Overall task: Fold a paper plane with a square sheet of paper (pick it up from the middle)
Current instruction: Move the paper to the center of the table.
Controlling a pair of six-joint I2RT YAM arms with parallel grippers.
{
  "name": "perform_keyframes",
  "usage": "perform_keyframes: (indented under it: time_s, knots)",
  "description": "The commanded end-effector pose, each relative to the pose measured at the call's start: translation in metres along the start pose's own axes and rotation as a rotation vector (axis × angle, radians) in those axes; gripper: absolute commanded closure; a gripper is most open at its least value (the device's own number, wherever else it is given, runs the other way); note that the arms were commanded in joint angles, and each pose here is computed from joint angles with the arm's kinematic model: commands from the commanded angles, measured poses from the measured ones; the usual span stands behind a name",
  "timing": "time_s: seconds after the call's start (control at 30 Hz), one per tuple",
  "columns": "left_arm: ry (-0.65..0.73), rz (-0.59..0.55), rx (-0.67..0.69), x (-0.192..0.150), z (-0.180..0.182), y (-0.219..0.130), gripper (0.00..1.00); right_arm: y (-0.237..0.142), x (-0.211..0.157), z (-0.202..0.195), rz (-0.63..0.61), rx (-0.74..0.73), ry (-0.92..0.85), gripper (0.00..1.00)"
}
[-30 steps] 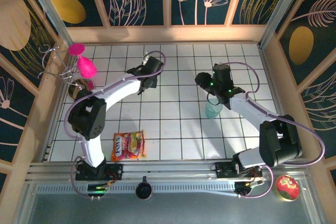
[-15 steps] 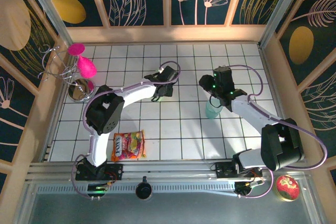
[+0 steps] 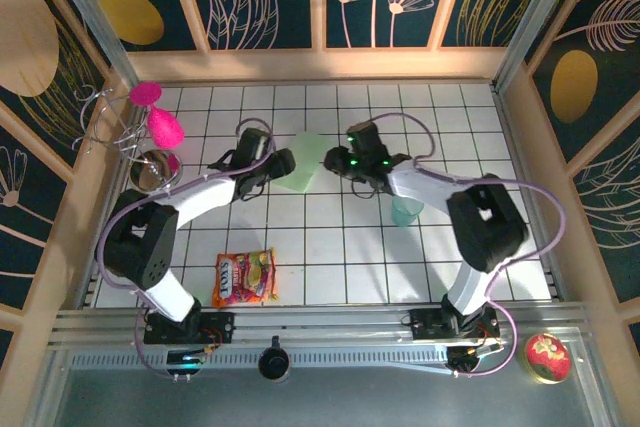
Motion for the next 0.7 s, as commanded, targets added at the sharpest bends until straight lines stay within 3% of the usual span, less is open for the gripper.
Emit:
perform_keyframes:
  time_s: [0.0,0.17,0.33,0.47,0.67]
  knots:
    - [-0.093,0.019,-0.062,-0.005,0.018,-0.006,0.24,0.028,-0.003,0.028,0.044,0.105,-0.013,0.64]
    - [-0.15,0.014,-0.028,-0.006,0.049,-0.012,0.17,0.067,-0.014,0.041,0.121,0.118,-0.019,0.67]
    - [-0.158,0.003,-0.058,-0.004,0.05,-0.017,0.07,0.085,-0.023,0.034,0.161,0.075,-0.023,0.68]
    - [-0.142,0.009,-0.118,-0.003,0.044,-0.019,0.01,0.093,-0.036,0.021,0.213,0.035,-0.043,0.67]
    - [-0.139,0.029,-0.15,-0.003,0.04,-0.017,0.01,0.083,-0.063,-0.002,0.323,-0.013,-0.11,0.68]
Point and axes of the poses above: each hand's point on the last joint's axis, 136 mm out from that joint toward the fingers, its own y axis out along the fingers, its own z axis along the line the jaws close on, x = y × z, the point moved 8 cm from there along -y, back along the fingers, and after that the axes turned 12 degrees about -y, right-handed, at the moved point
